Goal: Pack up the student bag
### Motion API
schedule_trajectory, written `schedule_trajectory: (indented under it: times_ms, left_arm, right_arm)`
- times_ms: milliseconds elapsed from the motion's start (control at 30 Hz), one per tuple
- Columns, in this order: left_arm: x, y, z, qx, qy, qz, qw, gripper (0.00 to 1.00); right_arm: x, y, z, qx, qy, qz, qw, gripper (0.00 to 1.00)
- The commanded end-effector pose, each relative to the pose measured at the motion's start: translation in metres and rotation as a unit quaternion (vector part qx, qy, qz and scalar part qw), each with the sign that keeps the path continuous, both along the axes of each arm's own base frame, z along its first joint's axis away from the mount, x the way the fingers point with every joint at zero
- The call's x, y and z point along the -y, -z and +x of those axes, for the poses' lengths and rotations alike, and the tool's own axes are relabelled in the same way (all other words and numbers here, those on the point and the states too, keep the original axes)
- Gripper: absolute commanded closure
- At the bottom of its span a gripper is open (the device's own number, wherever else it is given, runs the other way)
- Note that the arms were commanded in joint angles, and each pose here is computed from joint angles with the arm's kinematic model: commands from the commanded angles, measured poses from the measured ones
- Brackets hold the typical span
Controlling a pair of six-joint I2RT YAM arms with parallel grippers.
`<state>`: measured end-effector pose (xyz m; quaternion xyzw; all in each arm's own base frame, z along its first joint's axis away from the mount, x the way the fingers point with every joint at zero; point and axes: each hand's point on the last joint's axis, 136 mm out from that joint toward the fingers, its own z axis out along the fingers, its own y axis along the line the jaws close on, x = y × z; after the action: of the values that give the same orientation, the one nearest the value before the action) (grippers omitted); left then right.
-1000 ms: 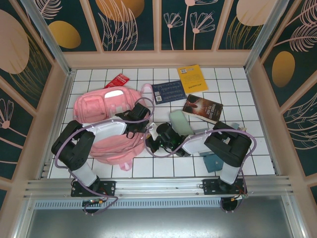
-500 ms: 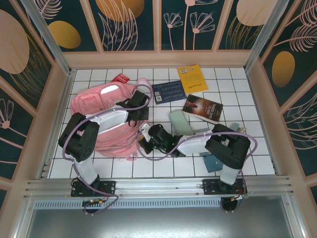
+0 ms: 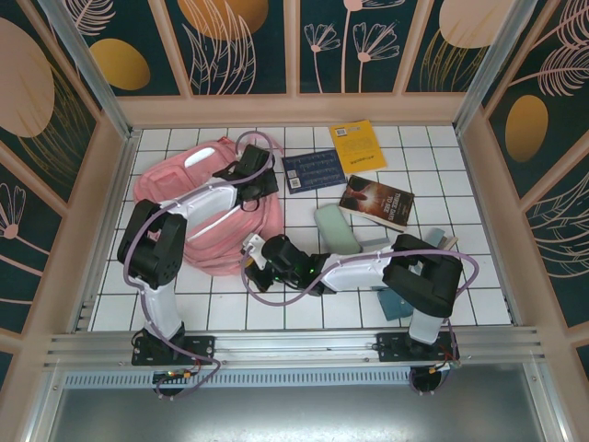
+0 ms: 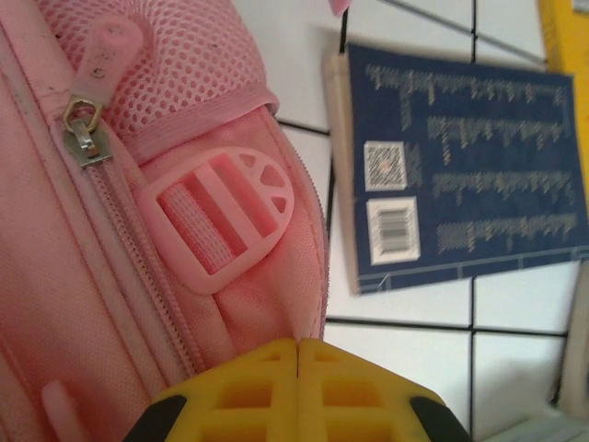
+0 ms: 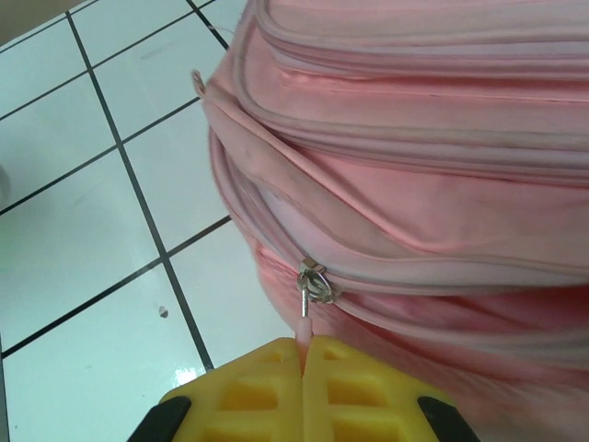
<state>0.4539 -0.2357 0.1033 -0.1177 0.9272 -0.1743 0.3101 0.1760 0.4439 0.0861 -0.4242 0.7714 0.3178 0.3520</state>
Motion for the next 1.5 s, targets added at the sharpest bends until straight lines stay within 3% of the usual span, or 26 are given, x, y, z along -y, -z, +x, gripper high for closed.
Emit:
schedule_trajectory:
  times_ms: [0, 167, 233, 367, 567, 700, 967, 1100, 1267, 1467]
  left_arm:
    - [0.018, -0.049, 0.042, 0.08, -0.025, -0.063, 0.994, 1.0]
    - [0.023, -0.047, 0.043, 0.072, 0.006, -0.037, 0.997, 1.0]
    - [0.02, -0.043, 0.034, 0.065, 0.021, -0.024, 0.997, 0.82]
    - [0.0, -0.043, 0.002, 0.071, 0.044, 0.008, 0.996, 0.69]
    - [-0.004, -0.026, -0.059, 0.045, 0.134, 0.006, 0.99, 0.67]
    - [0.007, -0.002, -0.094, 0.02, 0.193, 0.022, 0.981, 0.6]
    - [0.011, 0.046, -0.113, -0.022, 0.221, 0.078, 0.972, 0.53]
    - [0.003, 0.057, -0.104, -0.032, 0.188, 0.104, 0.976, 0.56]
    - [-0.019, 0.01, -0.099, 0.019, 0.105, 0.095, 0.99, 0.57]
    - [-0.065, -0.019, -0.147, 0.043, 0.004, 0.025, 0.999, 0.61]
  right_arm:
    - [-0.014, -0.001, -0.017, -0.006, -0.035, 0.002, 0.999, 1.0]
    - [-0.005, 0.009, -0.008, -0.007, -0.015, -0.004, 1.0, 1.0]
    - [0.001, 0.011, -0.004, -0.009, -0.007, -0.001, 1.0, 1.0]
    - [0.009, 0.015, 0.001, -0.011, 0.002, 0.003, 1.0, 1.0]
    - [0.016, 0.018, 0.006, -0.014, 0.008, 0.017, 1.0, 1.0]
    - [0.018, 0.02, 0.006, -0.02, 0.009, 0.023, 0.999, 1.0]
    - [0.019, 0.015, 0.005, -0.022, 0.009, 0.032, 0.999, 1.0]
    - [0.016, 0.015, 0.005, -0.026, 0.006, 0.032, 0.999, 1.0]
    - [0.016, 0.016, 0.005, -0.027, 0.007, 0.03, 0.999, 1.0]
    - [0.014, 0.016, 0.002, -0.033, 0.002, 0.031, 0.999, 1.0]
